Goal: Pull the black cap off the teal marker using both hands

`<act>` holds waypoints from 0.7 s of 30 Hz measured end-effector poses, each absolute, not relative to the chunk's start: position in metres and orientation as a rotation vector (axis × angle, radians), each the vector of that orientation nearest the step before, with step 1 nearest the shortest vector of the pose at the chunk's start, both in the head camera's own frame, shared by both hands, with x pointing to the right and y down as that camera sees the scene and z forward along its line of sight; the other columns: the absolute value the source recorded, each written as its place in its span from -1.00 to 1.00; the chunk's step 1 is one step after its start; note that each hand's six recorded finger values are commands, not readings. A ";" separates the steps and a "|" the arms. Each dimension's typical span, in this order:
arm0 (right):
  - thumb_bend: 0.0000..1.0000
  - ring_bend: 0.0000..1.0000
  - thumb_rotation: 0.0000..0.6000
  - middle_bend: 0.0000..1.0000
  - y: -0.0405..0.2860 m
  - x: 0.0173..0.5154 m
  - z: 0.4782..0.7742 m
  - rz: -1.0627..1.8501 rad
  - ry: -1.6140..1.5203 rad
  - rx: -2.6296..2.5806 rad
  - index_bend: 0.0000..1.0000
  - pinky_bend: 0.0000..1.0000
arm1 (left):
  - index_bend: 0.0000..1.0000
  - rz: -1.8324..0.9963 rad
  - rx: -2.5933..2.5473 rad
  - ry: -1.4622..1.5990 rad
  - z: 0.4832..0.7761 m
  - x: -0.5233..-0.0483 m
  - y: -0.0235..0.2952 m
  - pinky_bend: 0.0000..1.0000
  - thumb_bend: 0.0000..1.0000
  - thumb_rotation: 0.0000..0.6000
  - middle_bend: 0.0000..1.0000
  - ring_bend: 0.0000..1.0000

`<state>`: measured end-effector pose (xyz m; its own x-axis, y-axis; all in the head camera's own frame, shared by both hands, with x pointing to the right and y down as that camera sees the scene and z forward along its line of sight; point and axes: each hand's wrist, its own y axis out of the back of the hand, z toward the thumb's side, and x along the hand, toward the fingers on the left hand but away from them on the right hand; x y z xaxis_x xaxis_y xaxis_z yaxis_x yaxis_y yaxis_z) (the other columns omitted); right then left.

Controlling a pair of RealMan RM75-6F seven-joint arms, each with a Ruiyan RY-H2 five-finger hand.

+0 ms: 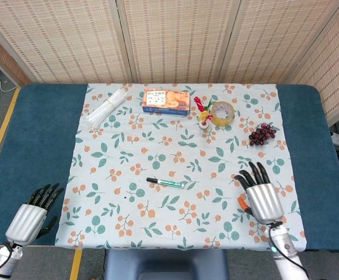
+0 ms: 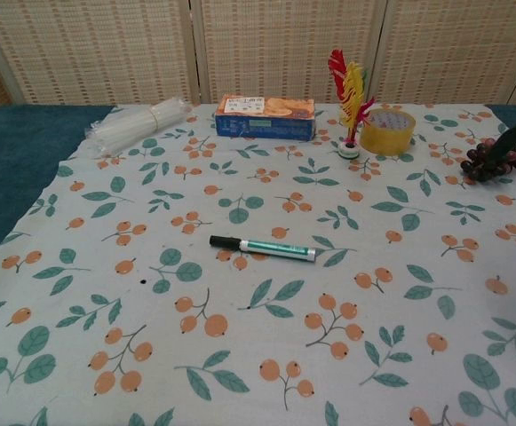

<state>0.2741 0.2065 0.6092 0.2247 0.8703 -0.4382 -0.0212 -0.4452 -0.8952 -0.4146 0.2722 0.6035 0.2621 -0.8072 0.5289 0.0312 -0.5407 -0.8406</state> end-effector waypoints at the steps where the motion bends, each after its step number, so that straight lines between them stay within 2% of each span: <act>1: -0.62 -1.00 1.00 -0.52 0.204 0.265 0.615 1.340 -0.799 -1.667 -0.37 -1.00 | -1.00 -1.375 -1.763 0.715 0.604 -0.416 0.271 -0.74 -0.11 1.00 -1.00 -1.00; 12: -0.61 -1.00 1.00 -0.48 0.176 0.160 0.679 1.355 -0.644 -1.774 -0.30 -1.00 | -1.00 -1.443 -1.737 0.718 0.613 -0.425 0.265 -0.74 -0.10 1.00 -1.00 -1.00; 21: -0.61 -1.00 1.00 -0.48 0.165 0.136 0.707 1.390 -0.559 -1.821 -0.24 -1.00 | -1.00 -1.499 -1.707 0.710 0.622 -0.428 0.263 -0.74 -0.10 1.00 -1.00 -1.00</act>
<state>0.1358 0.1655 0.7065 0.3100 0.7288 -0.6105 -0.1035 -0.6125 -0.7837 -0.4284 0.2628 0.6223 0.1628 -0.8035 0.5726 0.0655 -0.5702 -0.8189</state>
